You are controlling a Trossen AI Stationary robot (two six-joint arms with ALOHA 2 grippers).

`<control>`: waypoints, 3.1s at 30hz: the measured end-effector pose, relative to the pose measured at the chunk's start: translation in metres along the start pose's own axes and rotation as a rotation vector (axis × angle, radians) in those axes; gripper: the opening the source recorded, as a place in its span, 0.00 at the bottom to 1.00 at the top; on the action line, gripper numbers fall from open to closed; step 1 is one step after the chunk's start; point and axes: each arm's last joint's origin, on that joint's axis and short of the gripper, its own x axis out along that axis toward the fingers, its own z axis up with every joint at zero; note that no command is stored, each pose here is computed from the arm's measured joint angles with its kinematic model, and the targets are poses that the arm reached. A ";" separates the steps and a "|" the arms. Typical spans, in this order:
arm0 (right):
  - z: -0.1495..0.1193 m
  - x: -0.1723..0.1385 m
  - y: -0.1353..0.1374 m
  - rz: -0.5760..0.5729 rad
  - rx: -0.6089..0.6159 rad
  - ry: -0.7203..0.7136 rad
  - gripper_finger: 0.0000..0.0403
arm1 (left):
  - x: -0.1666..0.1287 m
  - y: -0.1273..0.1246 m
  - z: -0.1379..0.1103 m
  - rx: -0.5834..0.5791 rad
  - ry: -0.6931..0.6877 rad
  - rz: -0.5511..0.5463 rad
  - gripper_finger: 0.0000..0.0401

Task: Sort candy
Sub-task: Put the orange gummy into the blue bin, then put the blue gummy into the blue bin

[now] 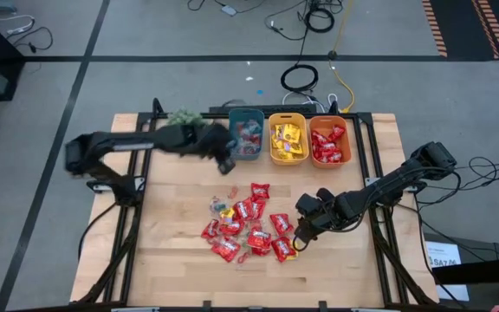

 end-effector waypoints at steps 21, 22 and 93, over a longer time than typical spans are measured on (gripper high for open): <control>0.085 0.005 0.000 0.222 -0.175 -0.446 0.45 | -0.053 -0.040 -0.113 0.004 0.025 -0.216 0.37; 0.090 0.005 -0.001 0.207 -0.181 -0.447 0.45 | -0.054 -0.041 -0.114 0.053 0.021 -0.222 0.37; 0.321 0.036 -0.126 -0.091 -0.005 -0.298 0.62 | -0.078 0.015 -0.185 0.184 -0.406 -0.356 0.37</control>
